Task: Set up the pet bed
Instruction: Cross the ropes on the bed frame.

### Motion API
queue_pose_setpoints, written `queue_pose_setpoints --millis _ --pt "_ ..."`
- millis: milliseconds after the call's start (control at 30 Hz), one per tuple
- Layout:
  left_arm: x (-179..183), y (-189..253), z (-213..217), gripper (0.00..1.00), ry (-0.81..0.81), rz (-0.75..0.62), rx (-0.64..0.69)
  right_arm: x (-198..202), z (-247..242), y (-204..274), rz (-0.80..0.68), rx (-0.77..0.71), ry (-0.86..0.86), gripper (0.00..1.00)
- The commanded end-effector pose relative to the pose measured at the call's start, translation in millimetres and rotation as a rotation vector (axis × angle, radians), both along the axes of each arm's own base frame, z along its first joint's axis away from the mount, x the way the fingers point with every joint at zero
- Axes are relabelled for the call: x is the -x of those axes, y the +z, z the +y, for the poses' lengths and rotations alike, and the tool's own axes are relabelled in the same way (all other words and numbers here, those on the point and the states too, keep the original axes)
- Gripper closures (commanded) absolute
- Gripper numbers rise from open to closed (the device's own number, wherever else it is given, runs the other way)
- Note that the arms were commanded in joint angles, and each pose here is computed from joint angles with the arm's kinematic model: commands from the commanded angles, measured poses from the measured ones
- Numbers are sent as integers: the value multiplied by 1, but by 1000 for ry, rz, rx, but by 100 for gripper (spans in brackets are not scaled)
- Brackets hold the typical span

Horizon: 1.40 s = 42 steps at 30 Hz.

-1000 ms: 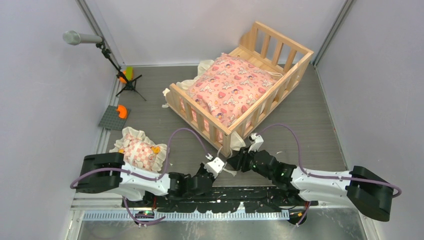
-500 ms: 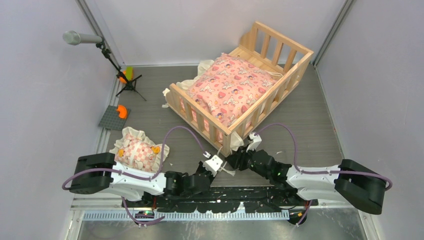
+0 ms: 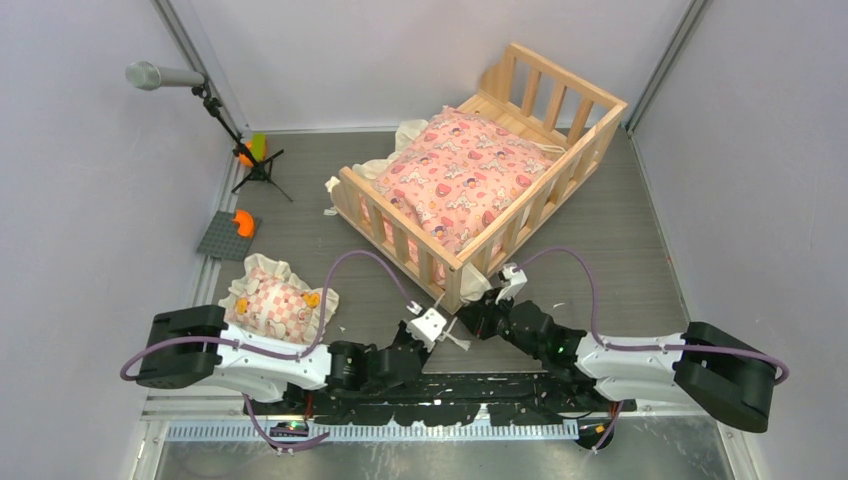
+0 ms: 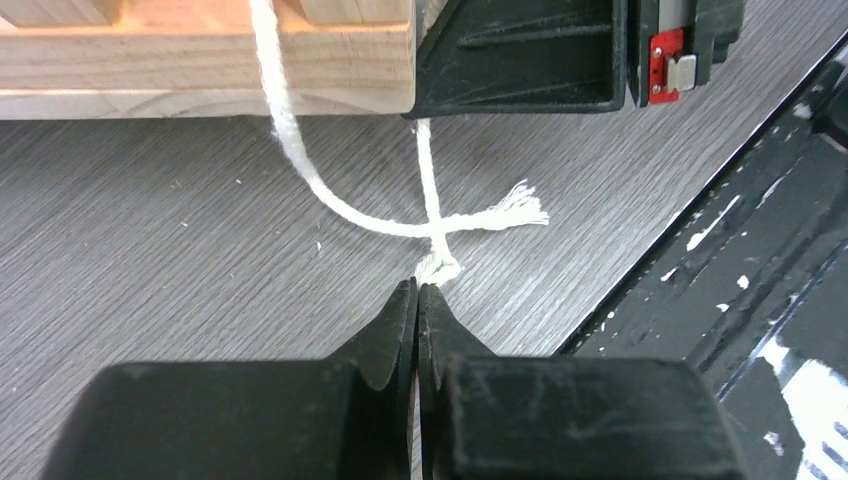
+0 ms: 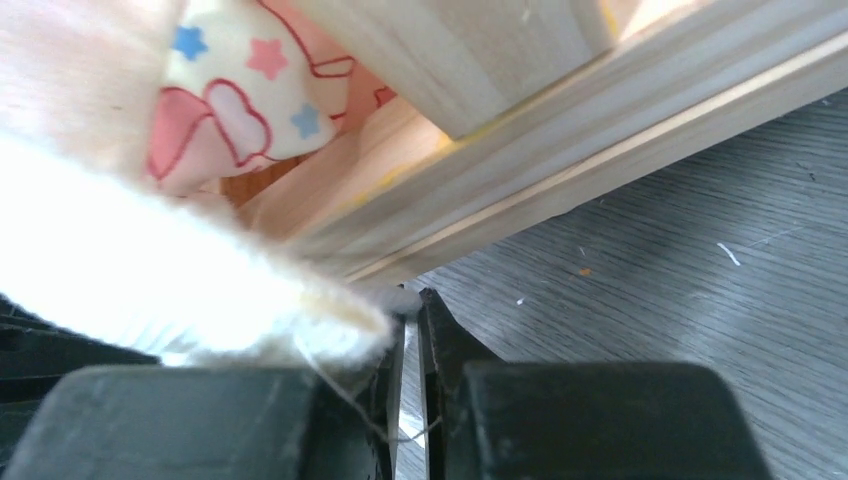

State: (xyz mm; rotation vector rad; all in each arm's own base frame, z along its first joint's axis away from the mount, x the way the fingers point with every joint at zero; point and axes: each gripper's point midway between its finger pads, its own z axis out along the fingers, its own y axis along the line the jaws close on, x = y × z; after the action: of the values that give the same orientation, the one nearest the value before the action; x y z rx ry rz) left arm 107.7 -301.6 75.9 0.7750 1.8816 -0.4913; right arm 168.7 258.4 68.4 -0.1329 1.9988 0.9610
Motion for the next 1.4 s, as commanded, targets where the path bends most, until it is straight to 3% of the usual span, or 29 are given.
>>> queue_pose_setpoints --millis 0,300,567,1367 --pt "-4 47 -19 100 31 -13 147 3 1 15 -46 -18 35 87" --pt "-17 70 -31 100 104 -61 180 24 -6 28 -44 -35 118 91" --pt "-23 62 -41 100 143 -86 118 38 -16 39 -46 -81 151 92" --pt "-34 60 -69 100 206 -138 100 66 -12 67 -64 -144 302 96"
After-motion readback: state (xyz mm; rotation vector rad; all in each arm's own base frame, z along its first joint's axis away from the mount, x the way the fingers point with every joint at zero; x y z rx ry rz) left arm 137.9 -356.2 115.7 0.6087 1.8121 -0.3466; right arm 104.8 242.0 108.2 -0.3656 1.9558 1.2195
